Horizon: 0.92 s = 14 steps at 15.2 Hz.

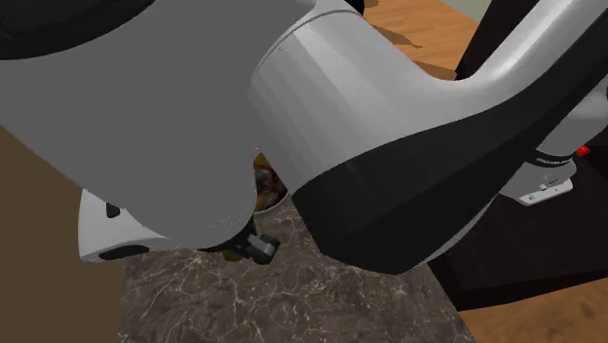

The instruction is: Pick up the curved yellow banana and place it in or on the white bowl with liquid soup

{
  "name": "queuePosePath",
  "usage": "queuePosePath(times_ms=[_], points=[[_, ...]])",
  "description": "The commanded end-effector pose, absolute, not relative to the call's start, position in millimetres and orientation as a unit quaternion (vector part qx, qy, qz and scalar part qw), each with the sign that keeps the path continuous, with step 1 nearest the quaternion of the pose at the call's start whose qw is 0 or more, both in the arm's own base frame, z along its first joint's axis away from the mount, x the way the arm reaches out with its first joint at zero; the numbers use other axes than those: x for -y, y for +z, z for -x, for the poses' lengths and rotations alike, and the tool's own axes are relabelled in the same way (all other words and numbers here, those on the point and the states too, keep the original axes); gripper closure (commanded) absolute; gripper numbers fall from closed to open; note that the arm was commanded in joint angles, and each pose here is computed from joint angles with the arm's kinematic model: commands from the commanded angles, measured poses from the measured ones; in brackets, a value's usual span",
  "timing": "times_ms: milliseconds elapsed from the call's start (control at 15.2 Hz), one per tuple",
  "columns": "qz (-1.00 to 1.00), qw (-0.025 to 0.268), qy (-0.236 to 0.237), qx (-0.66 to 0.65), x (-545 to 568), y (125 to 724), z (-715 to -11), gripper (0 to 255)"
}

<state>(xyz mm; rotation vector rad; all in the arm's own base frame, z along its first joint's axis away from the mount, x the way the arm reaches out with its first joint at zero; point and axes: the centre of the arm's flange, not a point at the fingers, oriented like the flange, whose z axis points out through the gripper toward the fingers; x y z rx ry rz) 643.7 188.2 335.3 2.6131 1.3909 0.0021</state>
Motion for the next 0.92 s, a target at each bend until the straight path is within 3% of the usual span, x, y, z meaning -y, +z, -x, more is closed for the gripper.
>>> queuePosePath(times_ms=[0,858], points=[[-0.879,0.090,0.001,-0.469,-161.0,334.5,-644.7,255],[-0.879,0.090,0.001,-0.469,-1.2,326.9,-655.3,255]])
